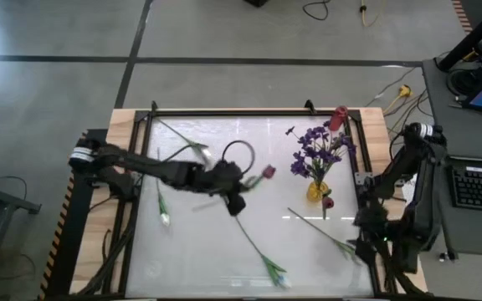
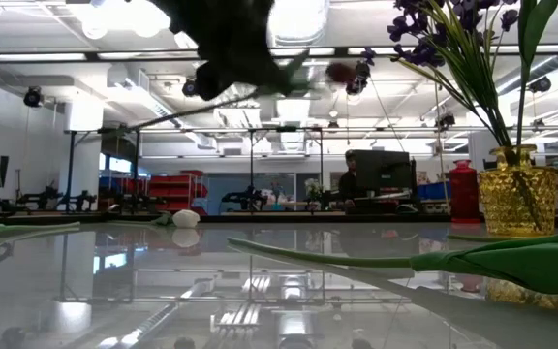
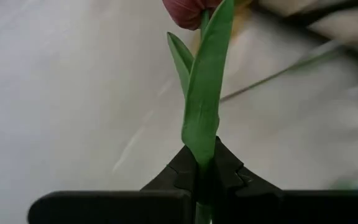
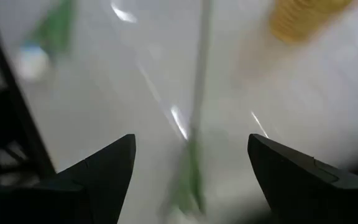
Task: Sort flowers into vase by color
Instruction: Put the red flower into the yellow vase
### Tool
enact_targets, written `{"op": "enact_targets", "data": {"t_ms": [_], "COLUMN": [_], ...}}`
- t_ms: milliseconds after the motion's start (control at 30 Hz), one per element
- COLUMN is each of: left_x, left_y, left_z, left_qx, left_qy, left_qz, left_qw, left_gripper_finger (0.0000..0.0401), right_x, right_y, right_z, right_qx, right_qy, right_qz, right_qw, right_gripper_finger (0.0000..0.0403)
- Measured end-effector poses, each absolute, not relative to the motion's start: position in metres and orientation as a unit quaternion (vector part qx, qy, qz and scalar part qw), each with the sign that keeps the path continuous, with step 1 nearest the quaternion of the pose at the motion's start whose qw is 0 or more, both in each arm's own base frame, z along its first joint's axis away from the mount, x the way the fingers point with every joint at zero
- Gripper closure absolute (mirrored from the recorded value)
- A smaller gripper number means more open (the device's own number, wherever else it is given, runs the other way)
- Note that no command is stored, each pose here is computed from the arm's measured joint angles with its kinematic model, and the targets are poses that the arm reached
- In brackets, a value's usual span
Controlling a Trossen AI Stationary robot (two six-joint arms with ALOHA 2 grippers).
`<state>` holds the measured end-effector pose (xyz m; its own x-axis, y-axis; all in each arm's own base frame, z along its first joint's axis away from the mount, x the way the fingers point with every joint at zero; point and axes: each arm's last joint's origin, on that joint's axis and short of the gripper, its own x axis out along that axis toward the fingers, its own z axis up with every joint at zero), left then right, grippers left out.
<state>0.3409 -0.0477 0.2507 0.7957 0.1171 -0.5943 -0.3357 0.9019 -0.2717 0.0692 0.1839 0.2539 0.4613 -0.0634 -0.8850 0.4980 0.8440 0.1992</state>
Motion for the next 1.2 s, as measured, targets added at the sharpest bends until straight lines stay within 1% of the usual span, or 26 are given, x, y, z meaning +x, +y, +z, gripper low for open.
{"op": "enact_targets", "data": {"t_ms": [67,167,233,333,433,567,667,867,1033,1200], "left_x": [0.340,0.340,0.341,0.348,0.361,0.386,0.403,0.419,0.423,0.426], "left_y": [-0.061,-0.079,-0.092,-0.109,-0.124,-0.141,-0.152,-0.163,-0.165,-0.166], "left_z": [0.246,0.237,0.225,0.207,0.198,0.196,0.202,0.210,0.220,0.231], "left_qx": [-0.206,-0.219,-0.214,-0.199,-0.183,-0.155,-0.137,-0.096,-0.046,-0.017], "left_qy": [0.223,0.130,0.100,0.075,0.052,0.045,0.034,0.017,-0.007,-0.028], "left_qz": [0.084,0.030,0.006,-0.022,-0.042,-0.083,-0.111,-0.140,-0.146,-0.155], "left_qw": [0.949,0.966,0.972,0.977,0.981,0.983,0.984,0.985,0.988,0.987], "left_gripper_finger": [0.0401,0.0401,0.0401,0.0401,0.0401,0.0401,0.0401,0.0401,0.0401,0.0401], "right_x": [0.075,0.085,0.094,0.108,0.126,0.152,0.167,0.178,0.186,0.197], "right_y": [0.193,0.205,0.212,0.220,0.229,0.240,0.248,0.260,0.262,0.267], "right_z": [0.241,0.223,0.211,0.191,0.175,0.166,0.172,0.209,0.240,0.265], "right_qx": [0.224,0.228,0.235,0.244,0.249,0.241,0.221,0.163,0.098,0.054], "right_qy": [0.436,0.322,0.237,0.131,0.070,0.047,0.044,0.025,0.036,0.059], "right_qz": [-0.159,-0.145,-0.147,-0.160,-0.179,-0.199,-0.204,-0.209,-0.207,-0.189], "right_qw": [0.857,0.907,0.931,0.947,0.949,0.949,0.952,0.964,0.973,0.979], "right_gripper_finger": [0.0101,0.0101,0.0101,0.0101,0.0101,0.0101,0.0101,0.0101,0.0102,0.0120]}}
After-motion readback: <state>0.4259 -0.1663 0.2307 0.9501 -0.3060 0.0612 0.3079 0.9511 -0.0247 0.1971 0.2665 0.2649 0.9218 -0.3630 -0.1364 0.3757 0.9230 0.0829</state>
